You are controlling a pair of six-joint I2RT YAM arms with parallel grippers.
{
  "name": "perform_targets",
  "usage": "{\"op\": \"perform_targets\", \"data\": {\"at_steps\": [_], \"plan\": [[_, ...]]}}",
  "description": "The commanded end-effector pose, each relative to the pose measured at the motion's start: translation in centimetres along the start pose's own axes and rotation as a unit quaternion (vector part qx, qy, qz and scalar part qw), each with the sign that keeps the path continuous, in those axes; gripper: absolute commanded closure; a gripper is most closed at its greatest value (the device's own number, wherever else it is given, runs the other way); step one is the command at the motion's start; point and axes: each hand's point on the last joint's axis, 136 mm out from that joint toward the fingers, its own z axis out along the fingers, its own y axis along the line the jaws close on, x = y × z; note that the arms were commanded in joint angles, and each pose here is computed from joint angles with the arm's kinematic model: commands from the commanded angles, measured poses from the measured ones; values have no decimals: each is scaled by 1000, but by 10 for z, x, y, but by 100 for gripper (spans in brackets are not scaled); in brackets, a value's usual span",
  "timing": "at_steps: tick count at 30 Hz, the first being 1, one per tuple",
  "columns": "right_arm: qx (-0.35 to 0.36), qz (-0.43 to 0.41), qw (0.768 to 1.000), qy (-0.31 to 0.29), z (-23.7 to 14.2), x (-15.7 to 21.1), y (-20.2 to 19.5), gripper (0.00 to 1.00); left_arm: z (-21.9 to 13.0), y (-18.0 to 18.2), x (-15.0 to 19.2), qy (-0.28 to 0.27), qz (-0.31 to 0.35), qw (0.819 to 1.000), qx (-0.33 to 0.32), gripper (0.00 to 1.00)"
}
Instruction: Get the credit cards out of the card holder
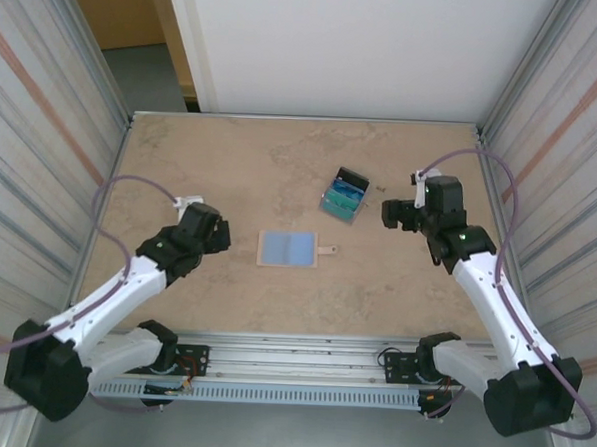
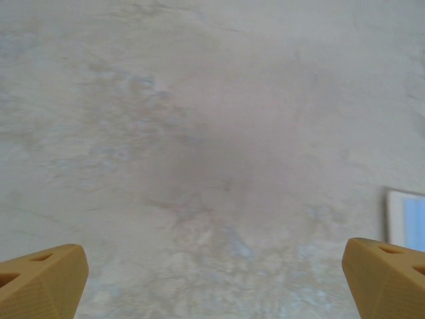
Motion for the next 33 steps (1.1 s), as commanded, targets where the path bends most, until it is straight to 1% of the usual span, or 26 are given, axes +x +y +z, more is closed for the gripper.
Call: {"op": "perform_targets", "data": {"at_steps": [1, 5, 7, 11, 14, 18, 24, 29, 33], "plan": [[48, 48, 996, -52, -5, -5, -21, 1, -7, 28, -15, -61, -8, 997, -39, 1], [58, 42, 994, -79, 2, 8, -26, 1, -15, 52, -24, -121, -4, 990, -76, 1], [63, 43, 993, -89, 3, 9, -28, 1, -17, 60, -28, -148, -6, 986, -82, 1], [64, 38, 993, -93, 10, 12, -29, 1, -17, 67, -34, -199, -18, 978, -66, 1], [63, 30, 994, -89, 17, 14, -28, 1, -17, 70, -39, -228, -21, 972, -57, 1], [59, 25, 993, -98, 25, 16, -26, 1, -14, 70, -43, -251, -10, 967, -48, 1], [57, 20, 990, -127, 27, 13, -26, 1, -9, 56, -51, -282, 13, 959, -7, 1], [55, 12, 989, -137, 28, 11, -25, 1, 3, 48, -54, -284, 43, 958, -2, 1], [55, 10, 987, -151, 26, 9, -26, 1, 15, 50, -58, -277, 42, 960, -4, 1]]}}
